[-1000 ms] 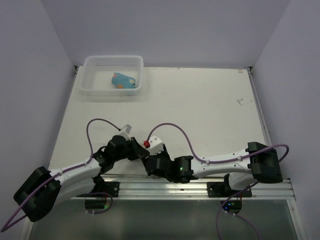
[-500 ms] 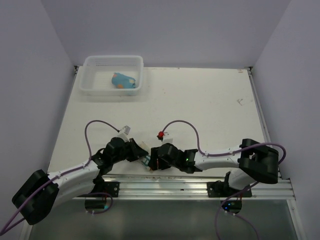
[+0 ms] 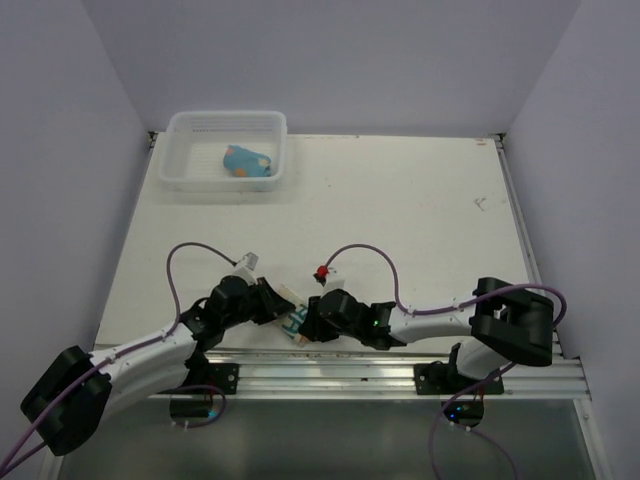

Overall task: Roll the towels
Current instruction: Roll the towel, then place the rolled towel into the container

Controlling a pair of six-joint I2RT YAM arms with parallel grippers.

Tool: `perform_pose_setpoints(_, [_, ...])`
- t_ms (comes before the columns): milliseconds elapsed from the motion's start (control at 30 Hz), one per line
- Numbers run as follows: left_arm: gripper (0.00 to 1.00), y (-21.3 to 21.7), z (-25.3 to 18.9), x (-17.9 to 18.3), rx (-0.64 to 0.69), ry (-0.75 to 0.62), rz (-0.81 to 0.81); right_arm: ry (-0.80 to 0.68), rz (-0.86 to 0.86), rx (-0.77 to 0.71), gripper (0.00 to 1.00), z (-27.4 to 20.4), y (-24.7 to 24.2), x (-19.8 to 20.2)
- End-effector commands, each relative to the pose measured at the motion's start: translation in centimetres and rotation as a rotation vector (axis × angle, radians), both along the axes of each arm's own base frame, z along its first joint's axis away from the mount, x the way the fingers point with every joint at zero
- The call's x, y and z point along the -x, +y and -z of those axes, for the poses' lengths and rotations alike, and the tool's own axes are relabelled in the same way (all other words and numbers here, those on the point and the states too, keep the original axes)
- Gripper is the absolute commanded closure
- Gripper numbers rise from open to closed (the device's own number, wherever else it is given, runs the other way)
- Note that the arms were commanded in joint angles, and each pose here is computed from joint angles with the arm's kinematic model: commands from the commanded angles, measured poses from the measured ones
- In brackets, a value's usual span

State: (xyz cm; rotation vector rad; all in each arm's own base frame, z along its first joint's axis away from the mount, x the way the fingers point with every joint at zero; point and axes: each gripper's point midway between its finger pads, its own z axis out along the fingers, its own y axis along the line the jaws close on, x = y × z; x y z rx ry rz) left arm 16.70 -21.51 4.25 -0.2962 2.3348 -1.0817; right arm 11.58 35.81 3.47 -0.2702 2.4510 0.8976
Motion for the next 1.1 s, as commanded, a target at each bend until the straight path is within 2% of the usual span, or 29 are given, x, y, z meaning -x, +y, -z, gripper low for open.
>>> perform_pose_setpoints(0, [0.78,3.1,4.0,1.6,-0.222,0.126,-0.020,-0.123,-0.014,0.129,0.82,0.3,-1.5,-1.0])
perform_pose_setpoints(167, [0.60,2.8,2.8,0.6,-0.260,0.126,-0.022,-0.177,-0.040,0.168,0.84,0.3,-0.1,-0.6])
perform_pose_setpoints(233, [0.57,2.7,1.9,0.4,-0.262,0.127,-0.027,-0.192,-0.028,0.175,0.85,0.3,0.2,-0.5])
perform_pose_setpoints(333, [0.46,3.2,0.8,0.3,-0.287,0.140,-0.052,-0.216,0.004,0.183,0.87,0.3,0.5,-0.7])
perform_pose_setpoints(400, [0.32,4.4,0.5,0.1,-0.337,0.158,-0.105,-0.243,0.026,0.197,0.87,0.0,0.2,-1.0])
perform_pose_setpoints(500, [0.21,5.2,-1.0,-0.4,-0.355,0.137,-0.156,-0.259,0.042,0.198,0.88,-0.2,0.1,-1.3])
perform_pose_setpoints(700, [0.17,5.8,-4.7,-2.0,-0.392,0.083,-0.204,-0.280,0.047,0.209,0.90,-0.3,0.6,-1.8])
perform_pose_setpoints(833, [0.17,5.9,-4.3,-1.5,-0.418,0.122,-0.192,-0.284,0.064,0.189,0.91,-0.6,0.7,-2.0])
perform_pose_setpoints(1067, [0.15,4.9,-3.2,-0.2,-0.332,0.163,-0.161,-0.293,0.082,0.154,0.92,-1.0,1.5,-2.3])
